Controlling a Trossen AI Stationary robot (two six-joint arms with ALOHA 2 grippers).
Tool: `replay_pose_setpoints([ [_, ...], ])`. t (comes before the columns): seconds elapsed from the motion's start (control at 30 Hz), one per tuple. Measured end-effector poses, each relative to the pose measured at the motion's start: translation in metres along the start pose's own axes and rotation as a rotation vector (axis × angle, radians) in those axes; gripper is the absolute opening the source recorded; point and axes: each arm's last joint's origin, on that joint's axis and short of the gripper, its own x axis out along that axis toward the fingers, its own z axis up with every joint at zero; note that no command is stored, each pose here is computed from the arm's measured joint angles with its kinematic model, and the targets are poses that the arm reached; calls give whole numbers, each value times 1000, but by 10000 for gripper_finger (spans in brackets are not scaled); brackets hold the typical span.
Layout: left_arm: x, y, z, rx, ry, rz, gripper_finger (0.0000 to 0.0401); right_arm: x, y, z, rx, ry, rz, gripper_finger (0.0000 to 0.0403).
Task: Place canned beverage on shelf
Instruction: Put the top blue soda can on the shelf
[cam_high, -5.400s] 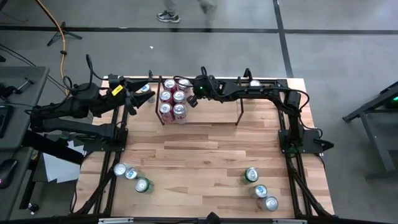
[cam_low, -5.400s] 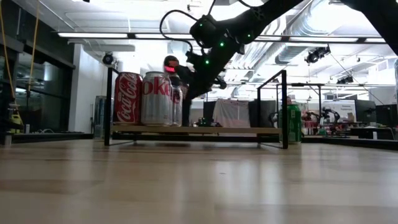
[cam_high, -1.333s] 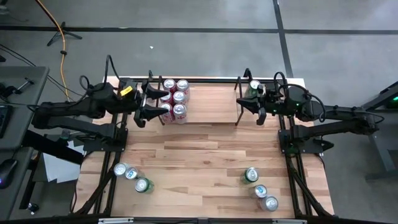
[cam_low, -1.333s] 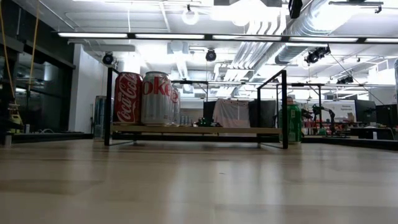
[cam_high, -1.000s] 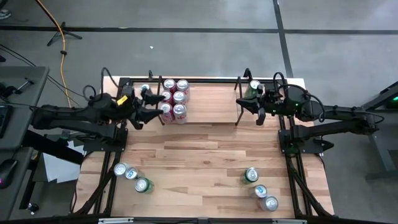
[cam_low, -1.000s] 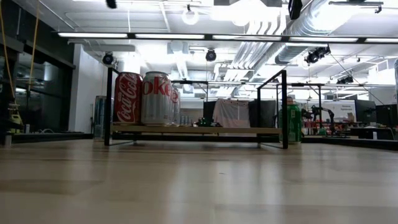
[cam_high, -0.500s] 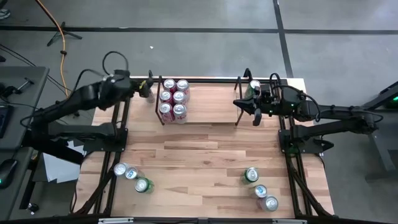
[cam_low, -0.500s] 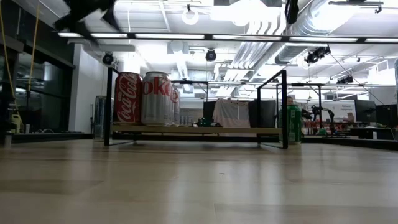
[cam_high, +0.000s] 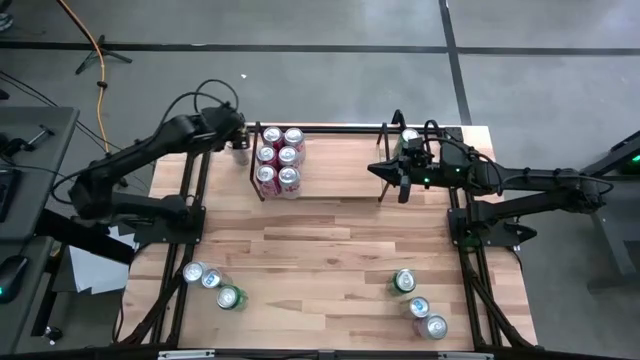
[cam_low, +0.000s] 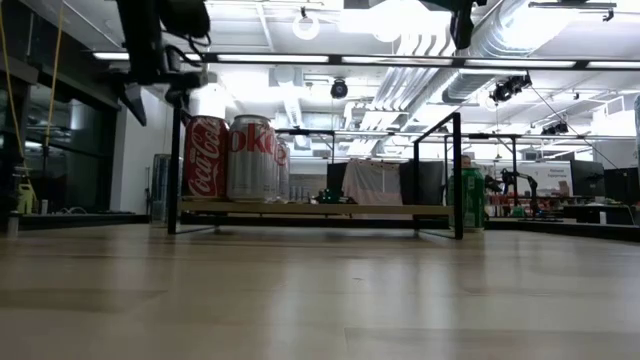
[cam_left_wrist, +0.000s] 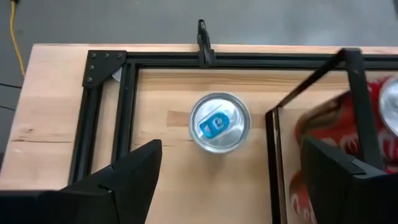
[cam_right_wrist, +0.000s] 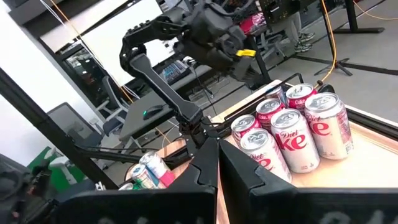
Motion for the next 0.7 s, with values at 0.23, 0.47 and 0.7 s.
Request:
replay_pose_setpoints([
  [0.23, 25, -9, 8, -21, 12, 61, 296, 0, 0, 0, 0, -1, 1, 0],
  [0.47, 46, -16, 10, -49, 18, 147, 296, 0, 0, 0, -6, -1, 1, 0],
  [0.7, 59, -25, 8, -54, 58, 135, 296, 0, 0, 0, -14, -1, 0, 0],
])
